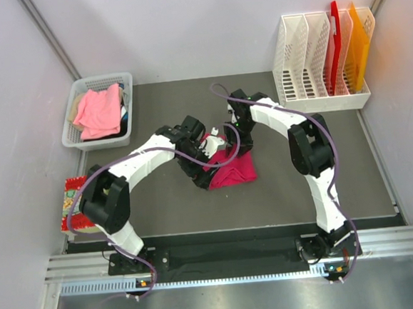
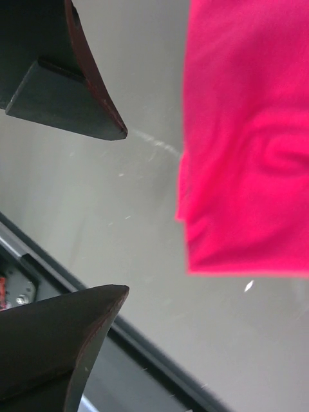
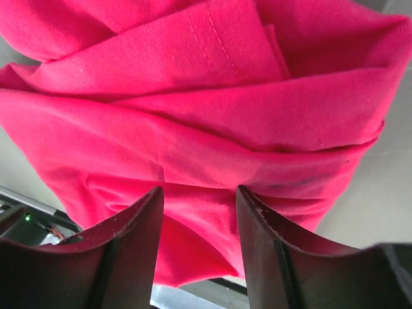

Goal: Fold and stack the t-shirts
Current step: Smooth out wrinkles on the folded tshirt

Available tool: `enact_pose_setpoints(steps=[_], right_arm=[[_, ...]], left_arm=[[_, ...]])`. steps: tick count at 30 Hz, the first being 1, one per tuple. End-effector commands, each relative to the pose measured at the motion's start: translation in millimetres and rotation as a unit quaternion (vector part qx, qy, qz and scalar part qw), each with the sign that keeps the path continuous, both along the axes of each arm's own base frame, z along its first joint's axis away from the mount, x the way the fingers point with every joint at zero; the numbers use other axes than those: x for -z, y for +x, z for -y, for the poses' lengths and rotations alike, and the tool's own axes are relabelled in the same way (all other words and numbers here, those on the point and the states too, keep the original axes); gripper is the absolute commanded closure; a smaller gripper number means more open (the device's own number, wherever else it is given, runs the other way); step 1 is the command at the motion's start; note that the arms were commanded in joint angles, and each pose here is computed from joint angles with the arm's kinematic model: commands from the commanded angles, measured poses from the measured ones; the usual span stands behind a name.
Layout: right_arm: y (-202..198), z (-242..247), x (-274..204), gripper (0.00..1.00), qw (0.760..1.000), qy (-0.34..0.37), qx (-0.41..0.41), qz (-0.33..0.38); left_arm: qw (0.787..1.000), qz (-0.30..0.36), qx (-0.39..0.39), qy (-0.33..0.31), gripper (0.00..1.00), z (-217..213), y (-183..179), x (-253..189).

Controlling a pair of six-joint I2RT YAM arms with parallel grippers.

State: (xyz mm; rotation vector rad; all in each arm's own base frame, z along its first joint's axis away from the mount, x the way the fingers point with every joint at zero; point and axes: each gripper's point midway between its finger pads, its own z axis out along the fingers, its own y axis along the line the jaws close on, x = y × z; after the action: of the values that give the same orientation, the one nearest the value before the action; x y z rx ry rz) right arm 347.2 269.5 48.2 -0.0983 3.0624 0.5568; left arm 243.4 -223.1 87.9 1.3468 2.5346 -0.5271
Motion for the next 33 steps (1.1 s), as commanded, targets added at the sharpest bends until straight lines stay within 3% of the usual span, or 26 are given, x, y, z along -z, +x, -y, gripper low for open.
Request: enact_pose_setpoints(steps=[1, 7, 11, 20, 24, 25, 29, 33], right_arm=[[5, 0, 2, 0.52, 1.000, 0.014, -0.008, 0.007], [4, 0, 3, 0.58, 1.000, 0.016, -0.012, 0.004], [4, 0, 3, 0.60, 1.000, 0.016, -0.013, 0.003], [3, 2, 9, 0.61, 1.000, 0.011, -0.016, -0.002], [2, 2, 9, 0.61, 1.000, 0.012, -0.015, -0.004], [2, 2, 10, 0.61, 1.000, 0.013, -0.015, -0.005], [1, 3, 9, 0.61, 1.000, 0.012, -0.015, -0.005], [-2, 4, 9, 0.61, 1.000, 0.010, -0.016, -0.006]], left_arm=[[0.997, 0.053, -0.040, -0.034, 0.01, 24, 37, -12], [0.993, 0.086, -0.081, -0.015, 0.07, 31, 56, 1], [0.993, 0.070, -0.090, 0.025, 0.29, 32, 52, 19], [0.995, 0.043, -0.091, 0.018, 0.32, 30, 34, 26], [0.994, 0.051, -0.084, 0.039, 0.91, 20, 34, 37], [0.994, 0.054, -0.087, 0.047, 1.00, 18, 36, 41], [0.990, 0.083, -0.092, 0.064, 1.00, 10, 52, 44], [0.983, 0.108, -0.136, 0.063, 1.00, -12, 91, 30]])
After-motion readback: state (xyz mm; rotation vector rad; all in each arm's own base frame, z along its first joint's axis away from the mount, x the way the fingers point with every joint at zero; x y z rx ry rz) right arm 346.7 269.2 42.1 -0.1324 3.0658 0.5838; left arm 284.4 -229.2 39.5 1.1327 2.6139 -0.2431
